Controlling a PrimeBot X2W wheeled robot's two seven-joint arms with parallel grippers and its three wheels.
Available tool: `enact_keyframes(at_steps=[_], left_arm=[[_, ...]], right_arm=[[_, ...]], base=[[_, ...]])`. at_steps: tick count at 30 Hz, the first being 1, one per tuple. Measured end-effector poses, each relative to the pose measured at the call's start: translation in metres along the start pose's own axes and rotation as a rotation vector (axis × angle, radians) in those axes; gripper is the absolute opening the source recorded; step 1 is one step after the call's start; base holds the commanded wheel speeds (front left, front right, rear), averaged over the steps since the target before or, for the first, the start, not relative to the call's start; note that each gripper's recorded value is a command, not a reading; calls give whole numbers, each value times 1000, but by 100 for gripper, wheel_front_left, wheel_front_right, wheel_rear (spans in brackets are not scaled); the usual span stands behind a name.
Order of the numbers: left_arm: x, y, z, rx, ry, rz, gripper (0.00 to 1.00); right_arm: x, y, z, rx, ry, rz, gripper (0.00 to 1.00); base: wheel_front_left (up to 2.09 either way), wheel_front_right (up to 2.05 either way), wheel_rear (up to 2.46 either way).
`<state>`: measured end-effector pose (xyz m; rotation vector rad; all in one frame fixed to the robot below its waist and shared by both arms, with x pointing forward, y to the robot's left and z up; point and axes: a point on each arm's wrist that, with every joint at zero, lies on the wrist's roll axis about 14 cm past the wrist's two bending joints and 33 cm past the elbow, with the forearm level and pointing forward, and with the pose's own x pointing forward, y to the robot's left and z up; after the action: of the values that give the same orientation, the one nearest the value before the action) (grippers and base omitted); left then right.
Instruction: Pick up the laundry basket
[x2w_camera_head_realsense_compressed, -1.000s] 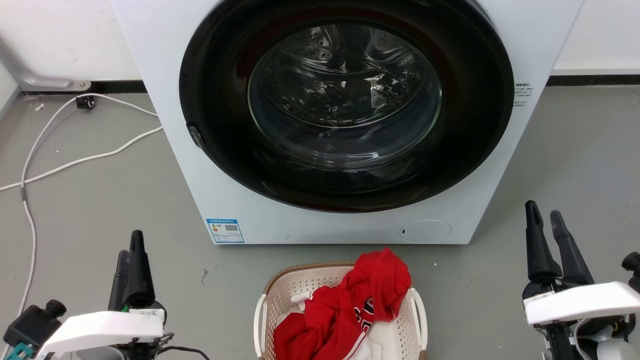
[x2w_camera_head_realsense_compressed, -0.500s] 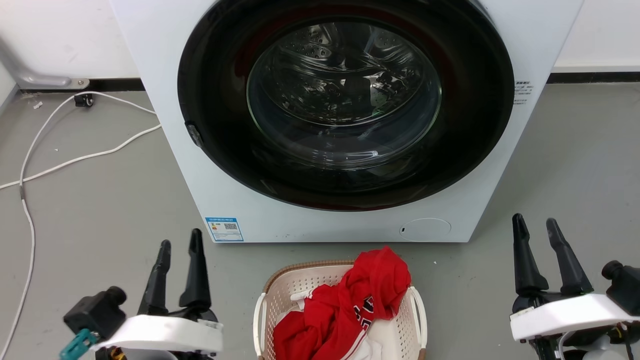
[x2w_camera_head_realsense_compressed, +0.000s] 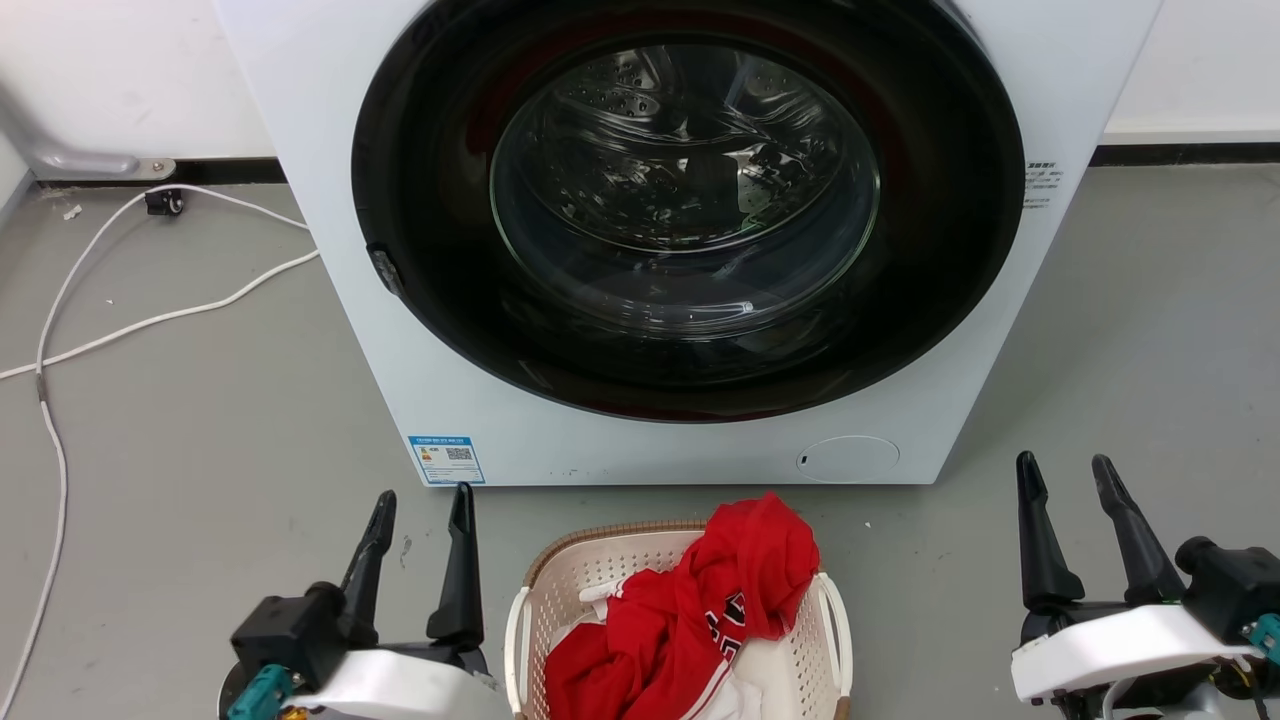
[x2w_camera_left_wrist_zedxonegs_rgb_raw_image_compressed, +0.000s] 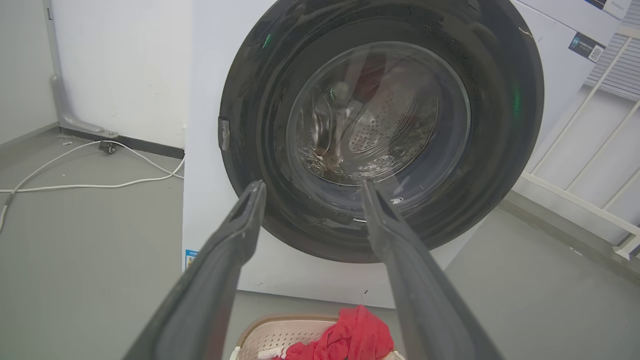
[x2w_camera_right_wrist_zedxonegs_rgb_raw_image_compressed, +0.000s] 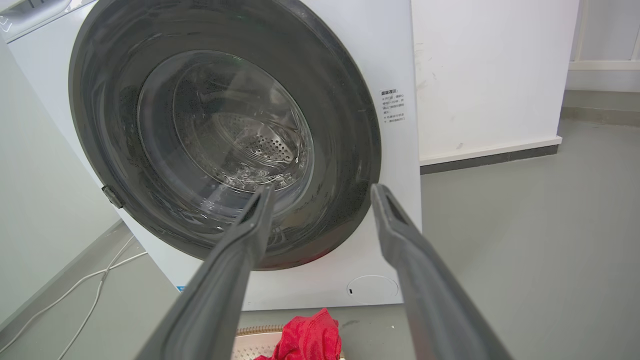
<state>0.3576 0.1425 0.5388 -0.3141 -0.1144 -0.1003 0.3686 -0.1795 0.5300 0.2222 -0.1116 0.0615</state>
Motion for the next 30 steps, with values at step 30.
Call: enact_keyframes(at_steps=[30], left_arm=[[-10, -22, -17, 234, 15, -90, 100]], right_arm=[[-6, 7, -5, -230, -1, 49, 100]], base=[[0, 0, 0]])
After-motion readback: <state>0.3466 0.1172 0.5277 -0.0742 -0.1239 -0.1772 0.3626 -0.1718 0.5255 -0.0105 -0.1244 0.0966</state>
